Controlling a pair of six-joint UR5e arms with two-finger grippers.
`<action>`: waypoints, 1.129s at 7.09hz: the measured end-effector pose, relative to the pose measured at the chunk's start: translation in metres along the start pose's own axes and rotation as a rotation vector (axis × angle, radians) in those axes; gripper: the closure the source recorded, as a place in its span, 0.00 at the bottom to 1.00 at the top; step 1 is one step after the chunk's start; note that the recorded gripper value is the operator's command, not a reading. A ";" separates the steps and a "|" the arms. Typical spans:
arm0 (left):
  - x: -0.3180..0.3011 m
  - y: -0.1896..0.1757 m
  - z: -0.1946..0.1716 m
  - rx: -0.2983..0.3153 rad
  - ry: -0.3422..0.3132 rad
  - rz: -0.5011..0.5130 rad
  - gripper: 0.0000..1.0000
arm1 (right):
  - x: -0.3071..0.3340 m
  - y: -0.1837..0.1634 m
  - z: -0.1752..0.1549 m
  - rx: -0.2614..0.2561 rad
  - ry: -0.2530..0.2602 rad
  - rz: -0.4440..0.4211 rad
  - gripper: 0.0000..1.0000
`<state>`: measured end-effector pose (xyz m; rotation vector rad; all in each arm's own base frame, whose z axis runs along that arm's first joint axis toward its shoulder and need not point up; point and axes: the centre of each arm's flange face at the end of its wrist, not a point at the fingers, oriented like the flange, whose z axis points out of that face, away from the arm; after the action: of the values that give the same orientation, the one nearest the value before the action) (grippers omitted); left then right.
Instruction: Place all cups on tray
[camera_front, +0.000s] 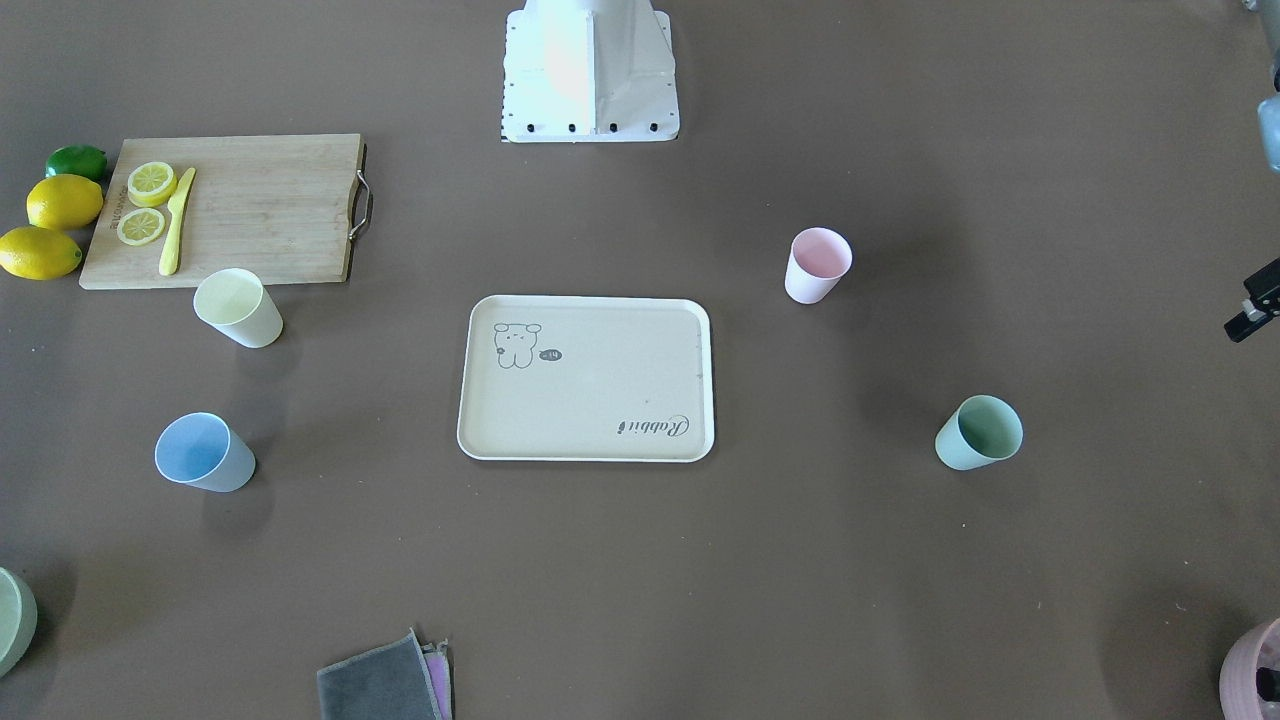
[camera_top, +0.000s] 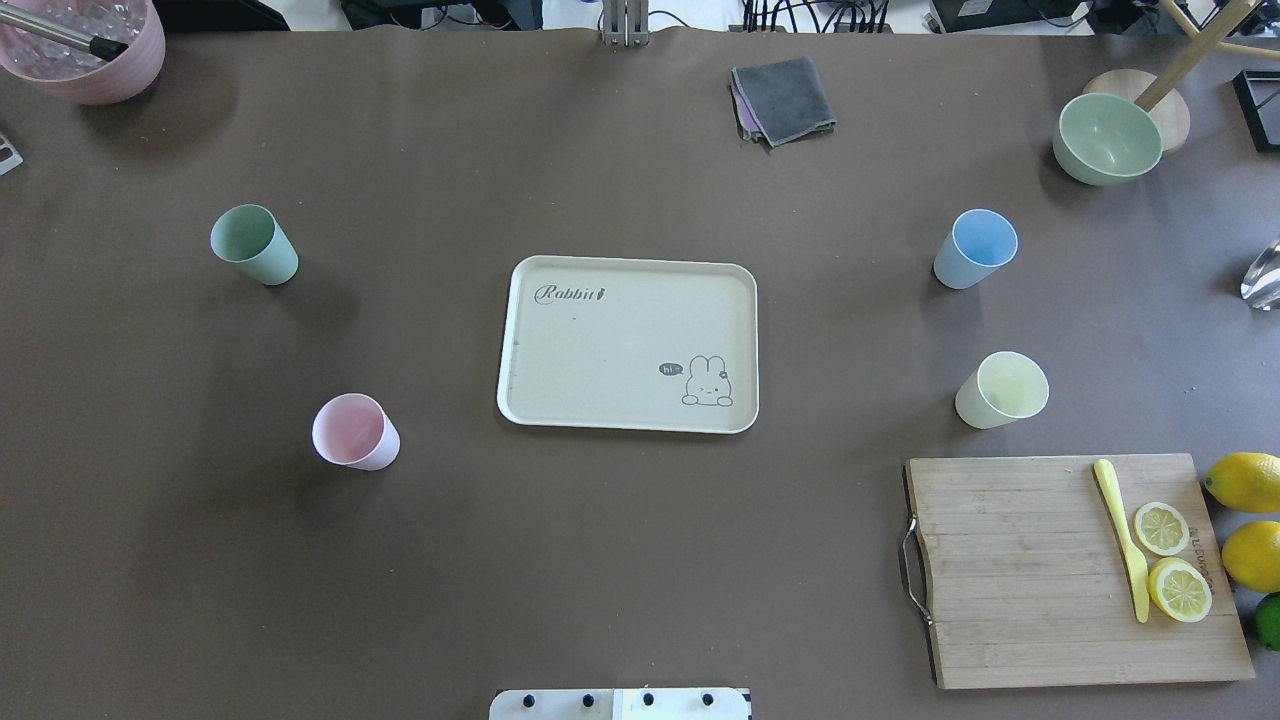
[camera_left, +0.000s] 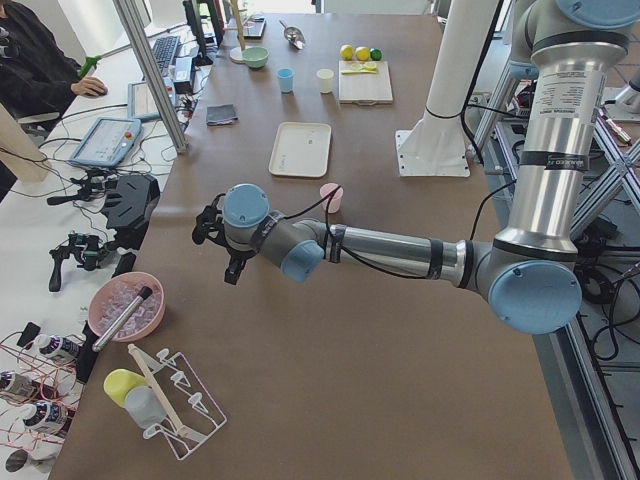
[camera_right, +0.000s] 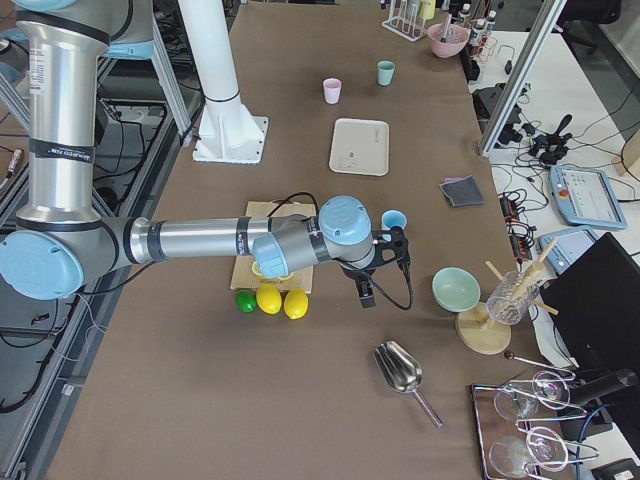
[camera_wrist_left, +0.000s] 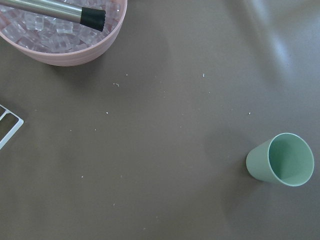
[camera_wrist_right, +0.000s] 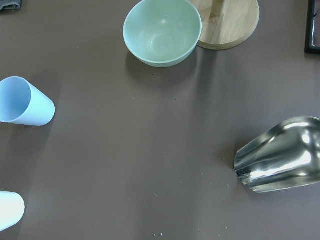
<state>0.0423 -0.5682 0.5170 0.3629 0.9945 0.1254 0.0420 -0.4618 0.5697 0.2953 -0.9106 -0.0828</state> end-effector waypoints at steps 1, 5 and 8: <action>0.018 -0.007 0.014 -0.015 0.014 -0.009 0.02 | -0.011 -0.005 0.008 -0.010 -0.008 0.015 0.00; 0.186 -0.017 0.054 0.049 0.026 -0.198 0.02 | -0.053 -0.022 0.034 -0.015 0.004 0.155 0.00; 0.295 0.032 0.105 0.036 0.040 -0.220 0.02 | -0.090 -0.021 0.071 -0.054 0.046 0.174 0.00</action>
<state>0.2924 -0.4849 0.3453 0.2826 1.0709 -0.0847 -0.0675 -0.4794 0.5357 0.1663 -0.8831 0.0599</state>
